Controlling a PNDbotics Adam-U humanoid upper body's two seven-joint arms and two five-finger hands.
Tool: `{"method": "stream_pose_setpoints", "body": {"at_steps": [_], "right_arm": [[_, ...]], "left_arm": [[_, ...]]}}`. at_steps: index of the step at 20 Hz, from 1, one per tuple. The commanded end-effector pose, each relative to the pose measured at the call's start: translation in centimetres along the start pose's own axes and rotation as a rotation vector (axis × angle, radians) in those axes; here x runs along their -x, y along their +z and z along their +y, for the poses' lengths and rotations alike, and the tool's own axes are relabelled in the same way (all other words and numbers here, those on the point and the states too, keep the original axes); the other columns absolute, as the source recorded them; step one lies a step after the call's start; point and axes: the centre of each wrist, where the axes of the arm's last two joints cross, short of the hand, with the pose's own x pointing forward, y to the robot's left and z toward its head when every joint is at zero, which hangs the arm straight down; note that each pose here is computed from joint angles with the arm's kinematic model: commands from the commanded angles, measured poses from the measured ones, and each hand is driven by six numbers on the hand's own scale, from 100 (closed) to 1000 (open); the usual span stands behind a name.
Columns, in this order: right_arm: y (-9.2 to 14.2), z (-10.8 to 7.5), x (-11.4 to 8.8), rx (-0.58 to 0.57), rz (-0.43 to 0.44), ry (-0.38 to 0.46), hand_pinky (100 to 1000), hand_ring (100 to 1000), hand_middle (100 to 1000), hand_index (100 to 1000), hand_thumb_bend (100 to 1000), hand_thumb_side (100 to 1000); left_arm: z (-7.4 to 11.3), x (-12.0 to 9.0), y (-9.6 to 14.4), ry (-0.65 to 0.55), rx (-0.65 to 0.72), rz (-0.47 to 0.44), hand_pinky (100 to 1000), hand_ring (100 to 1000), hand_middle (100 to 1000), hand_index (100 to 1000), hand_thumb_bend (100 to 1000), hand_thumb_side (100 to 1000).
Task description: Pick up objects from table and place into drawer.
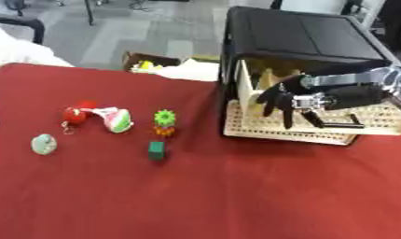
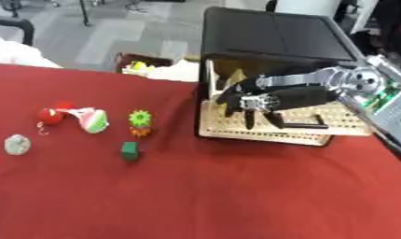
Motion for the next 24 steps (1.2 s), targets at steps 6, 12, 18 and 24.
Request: {"method": "stream_pose_setpoints", "body": {"at_steps": [6,12,18,24], "right_arm": [[1.2,-1.5,1.6,0.096,0.071,0.015,281,700,823,947,100,1000],[1.2,-1.7,2.6,0.107,0.087,0.007,282,701,823,942,100,1000],[1.1,-1.6,2.7,0.103,0.088,0.013,281,700,822,934,100,1000],[1.0,-1.6,3.2,0.107,0.099,0.001,279,699,822,932,100,1000]], "left_arm": [[0.2,-0.7,-0.3,-0.005,-0.005,-0.030,449,566,564,830,100,984],[0.2,-0.7,-0.4,-0.005,-0.005,-0.032,449,566,564,830,100,984],[0.2,-0.8,-0.4,-0.005,-0.006,-0.035,449,566,564,830,100,983],[0.2,-0.8,-0.5,-0.004,-0.007,-0.038,449,566,564,830,100,984]]}}
